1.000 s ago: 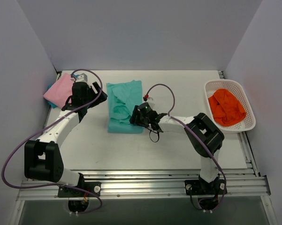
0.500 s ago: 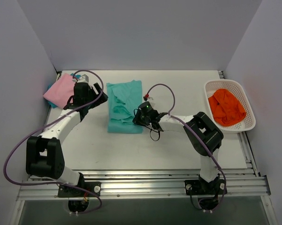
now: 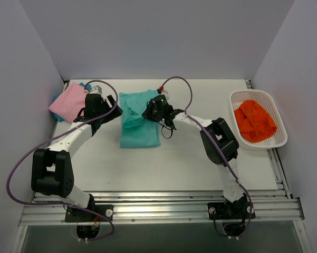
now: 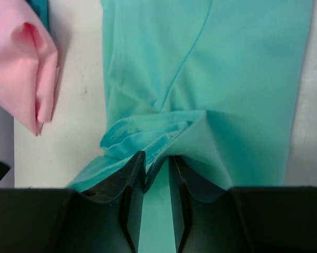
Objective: Fold and stack the t-shirts
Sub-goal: Fold the tshirt
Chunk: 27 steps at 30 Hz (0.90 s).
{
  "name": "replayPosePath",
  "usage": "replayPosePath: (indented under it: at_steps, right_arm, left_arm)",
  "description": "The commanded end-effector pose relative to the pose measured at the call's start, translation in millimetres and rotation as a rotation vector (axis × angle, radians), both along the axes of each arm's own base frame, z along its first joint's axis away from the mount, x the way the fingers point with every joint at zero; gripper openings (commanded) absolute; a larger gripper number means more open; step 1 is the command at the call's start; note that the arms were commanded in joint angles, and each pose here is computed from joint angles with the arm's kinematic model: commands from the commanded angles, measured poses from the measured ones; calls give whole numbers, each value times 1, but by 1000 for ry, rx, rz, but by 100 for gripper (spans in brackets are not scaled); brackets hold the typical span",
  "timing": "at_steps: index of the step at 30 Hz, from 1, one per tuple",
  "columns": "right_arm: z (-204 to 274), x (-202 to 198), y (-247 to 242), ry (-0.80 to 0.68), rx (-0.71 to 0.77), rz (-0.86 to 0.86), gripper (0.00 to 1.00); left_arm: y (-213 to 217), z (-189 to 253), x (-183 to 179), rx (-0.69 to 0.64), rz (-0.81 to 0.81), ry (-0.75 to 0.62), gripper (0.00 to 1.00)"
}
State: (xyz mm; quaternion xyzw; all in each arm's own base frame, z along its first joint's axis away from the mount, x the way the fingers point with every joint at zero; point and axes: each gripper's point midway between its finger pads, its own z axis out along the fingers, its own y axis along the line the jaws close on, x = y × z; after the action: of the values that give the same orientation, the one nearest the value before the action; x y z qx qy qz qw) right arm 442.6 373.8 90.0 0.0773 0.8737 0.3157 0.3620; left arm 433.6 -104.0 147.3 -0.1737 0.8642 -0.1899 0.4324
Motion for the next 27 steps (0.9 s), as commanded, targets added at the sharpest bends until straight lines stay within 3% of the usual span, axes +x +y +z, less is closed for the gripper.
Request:
replayPosePath:
  at_steps: [1, 3, 4, 6, 7, 9, 19, 20, 27]
  right_arm:
    - [-22, 28, -7, 45, 2, -9, 22]
    - [-45, 45, -12, 84, 10, -25, 26]
    - [-33, 60, -7, 62, 39, -26, 36]
    - [-53, 68, -9, 108, 31, -31, 62]
    - [-45, 79, -12, 91, 42, -42, 86]
    - [-46, 84, -16, 88, 30, -55, 99]
    - [33, 71, -32, -79, 76, -35, 100]
    - [58, 67, -35, -122, 95, -35, 100]
    - [51, 3, -93, -113, 71, -127, 100]
  left_arm:
    - [-4, 22, 13, -11, -19, -71, 82]
    - [-4, 24, 11, -10, -21, -77, 82]
    - [-4, 24, 11, -10, -21, -77, 82]
    - [-4, 24, 9, -6, -20, -79, 82]
    - [-2, 22, 8, -4, -16, -73, 82]
    - [-1, 22, 7, 1, -8, -73, 82]
    - [-5, 53, -7, -9, 16, -167, 80]
    - [-5, 60, -10, -8, 20, -184, 80]
    - [-41, 31, -50, -18, 13, -136, 80]
